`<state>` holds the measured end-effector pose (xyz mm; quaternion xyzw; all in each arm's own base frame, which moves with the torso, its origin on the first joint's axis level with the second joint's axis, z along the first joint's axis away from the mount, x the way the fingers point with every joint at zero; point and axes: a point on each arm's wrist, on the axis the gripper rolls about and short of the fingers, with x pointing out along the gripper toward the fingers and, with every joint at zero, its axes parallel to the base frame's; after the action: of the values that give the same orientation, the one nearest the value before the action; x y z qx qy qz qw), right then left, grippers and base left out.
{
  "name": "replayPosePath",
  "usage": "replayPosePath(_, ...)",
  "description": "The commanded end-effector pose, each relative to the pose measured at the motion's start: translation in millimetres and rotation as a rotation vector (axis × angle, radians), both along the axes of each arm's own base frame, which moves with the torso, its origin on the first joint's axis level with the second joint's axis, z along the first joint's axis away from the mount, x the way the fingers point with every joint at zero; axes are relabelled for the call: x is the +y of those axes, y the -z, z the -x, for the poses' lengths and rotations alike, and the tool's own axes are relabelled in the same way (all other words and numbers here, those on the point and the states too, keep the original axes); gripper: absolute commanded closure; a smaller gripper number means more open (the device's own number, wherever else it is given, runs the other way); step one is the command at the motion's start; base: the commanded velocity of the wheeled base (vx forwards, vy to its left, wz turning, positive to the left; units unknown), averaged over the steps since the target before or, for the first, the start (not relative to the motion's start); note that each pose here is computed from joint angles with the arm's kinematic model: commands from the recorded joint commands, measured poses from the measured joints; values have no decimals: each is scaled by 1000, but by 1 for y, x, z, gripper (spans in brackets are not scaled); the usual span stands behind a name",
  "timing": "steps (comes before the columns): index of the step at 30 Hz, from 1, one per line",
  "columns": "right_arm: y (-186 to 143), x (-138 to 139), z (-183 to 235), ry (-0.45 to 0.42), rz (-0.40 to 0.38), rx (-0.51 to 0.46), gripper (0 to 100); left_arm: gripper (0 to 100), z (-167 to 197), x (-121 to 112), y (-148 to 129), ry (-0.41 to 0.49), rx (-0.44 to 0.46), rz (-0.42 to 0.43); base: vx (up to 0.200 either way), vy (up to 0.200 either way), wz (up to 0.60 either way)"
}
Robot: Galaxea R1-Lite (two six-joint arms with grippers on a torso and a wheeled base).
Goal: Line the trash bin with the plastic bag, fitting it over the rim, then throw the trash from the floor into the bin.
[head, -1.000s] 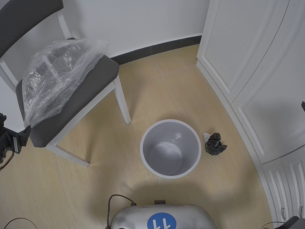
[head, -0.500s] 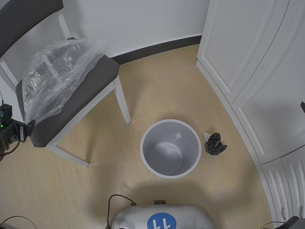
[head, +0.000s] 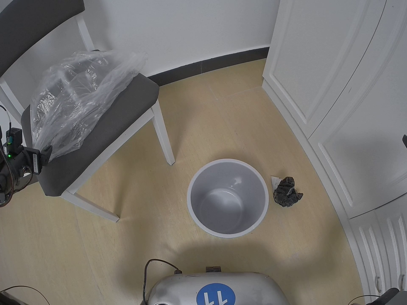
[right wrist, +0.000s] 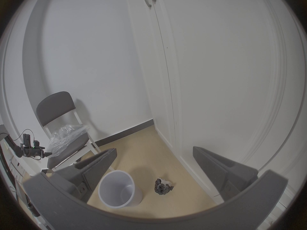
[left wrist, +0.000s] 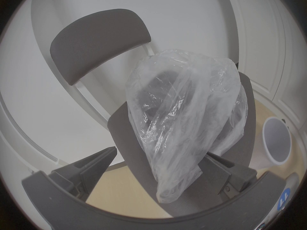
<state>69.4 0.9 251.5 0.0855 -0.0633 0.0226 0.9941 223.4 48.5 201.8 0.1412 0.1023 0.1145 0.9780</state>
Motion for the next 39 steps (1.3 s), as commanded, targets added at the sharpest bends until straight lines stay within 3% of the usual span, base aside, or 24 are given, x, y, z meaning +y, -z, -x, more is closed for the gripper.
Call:
replayPosePath(1,-1,0,3,-1,0,-11,0,0,-7,0,-1,18,-10,34,0,0,0)
replayPosePath(15,-1,0,3,-3,0,-12,0,0,-18,-2,-5,63,-27,64,0,0,0)
replayPosePath(39,-1,2,5,-30,0,-19,0,0,-29,3,-17,53,-97,111,0,0,0)
